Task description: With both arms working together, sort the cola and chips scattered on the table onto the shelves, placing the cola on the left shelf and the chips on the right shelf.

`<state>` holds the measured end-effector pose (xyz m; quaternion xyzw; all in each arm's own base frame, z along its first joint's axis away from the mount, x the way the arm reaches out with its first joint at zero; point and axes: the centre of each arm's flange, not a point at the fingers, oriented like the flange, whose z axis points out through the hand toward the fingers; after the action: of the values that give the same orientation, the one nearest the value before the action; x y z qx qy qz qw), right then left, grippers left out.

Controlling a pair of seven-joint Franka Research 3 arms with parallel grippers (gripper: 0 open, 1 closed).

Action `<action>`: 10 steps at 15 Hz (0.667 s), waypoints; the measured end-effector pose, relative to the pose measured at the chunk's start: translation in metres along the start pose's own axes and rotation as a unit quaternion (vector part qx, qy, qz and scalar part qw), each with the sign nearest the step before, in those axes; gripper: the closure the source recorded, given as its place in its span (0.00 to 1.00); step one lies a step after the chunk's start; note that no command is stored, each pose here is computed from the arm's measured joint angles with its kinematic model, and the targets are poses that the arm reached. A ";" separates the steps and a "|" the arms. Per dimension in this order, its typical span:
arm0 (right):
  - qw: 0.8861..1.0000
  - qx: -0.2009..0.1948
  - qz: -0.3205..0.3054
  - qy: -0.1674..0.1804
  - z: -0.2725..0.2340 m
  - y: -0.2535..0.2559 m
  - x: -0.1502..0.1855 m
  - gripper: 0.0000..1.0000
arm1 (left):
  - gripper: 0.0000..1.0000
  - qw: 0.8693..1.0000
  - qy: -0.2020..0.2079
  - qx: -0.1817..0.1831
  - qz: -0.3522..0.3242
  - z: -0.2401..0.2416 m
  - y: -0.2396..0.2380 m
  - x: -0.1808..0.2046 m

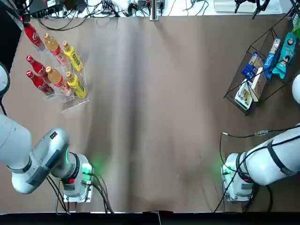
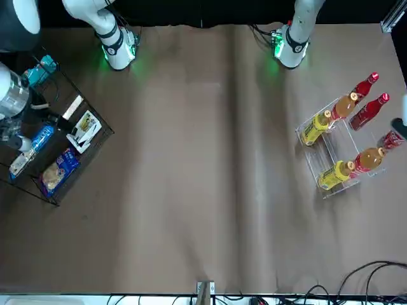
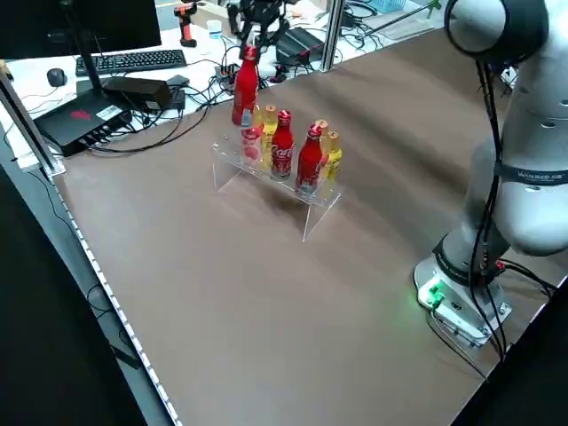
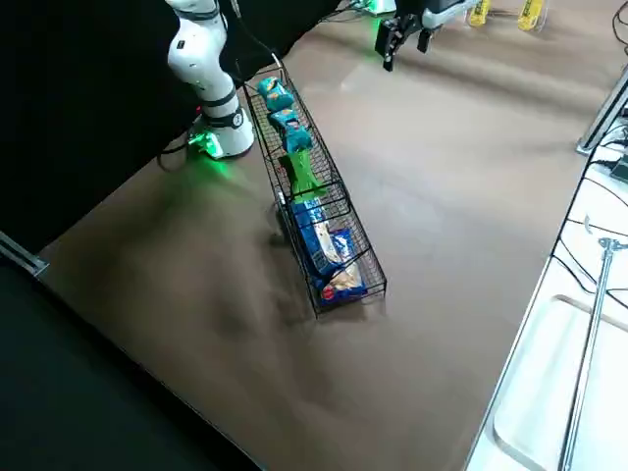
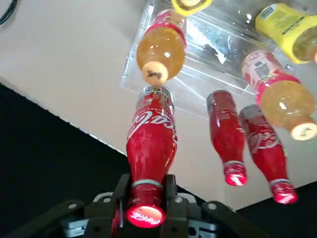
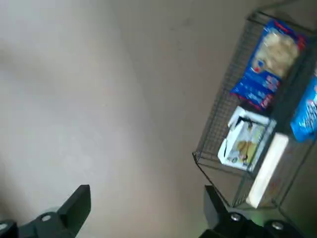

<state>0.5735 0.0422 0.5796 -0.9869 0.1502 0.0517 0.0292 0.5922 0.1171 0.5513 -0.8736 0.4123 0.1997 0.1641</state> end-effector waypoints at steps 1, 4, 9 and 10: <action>1.000 0.002 -0.029 0.000 0.001 -0.001 0.001 0.00 | 0.68 1.000 0.005 -0.008 0.006 0.013 -0.007 0.001; 0.998 0.012 -0.065 0.017 0.004 0.006 0.010 0.00 | 0.68 0.999 0.017 -0.035 0.020 0.046 -0.018 0.016; 0.995 0.009 -0.101 0.024 0.019 -0.015 0.005 0.00 | 0.68 0.998 0.026 -0.045 0.018 0.069 -0.031 0.014; 0.993 0.008 -0.113 0.026 0.019 -0.017 0.004 0.00 | 0.68 0.998 0.027 -0.049 0.017 0.075 -0.033 0.013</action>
<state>0.5802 0.0586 0.5612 -0.9983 0.0386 0.0216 0.0387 0.6095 0.1622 0.4842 -0.8786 0.4211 0.1986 0.1062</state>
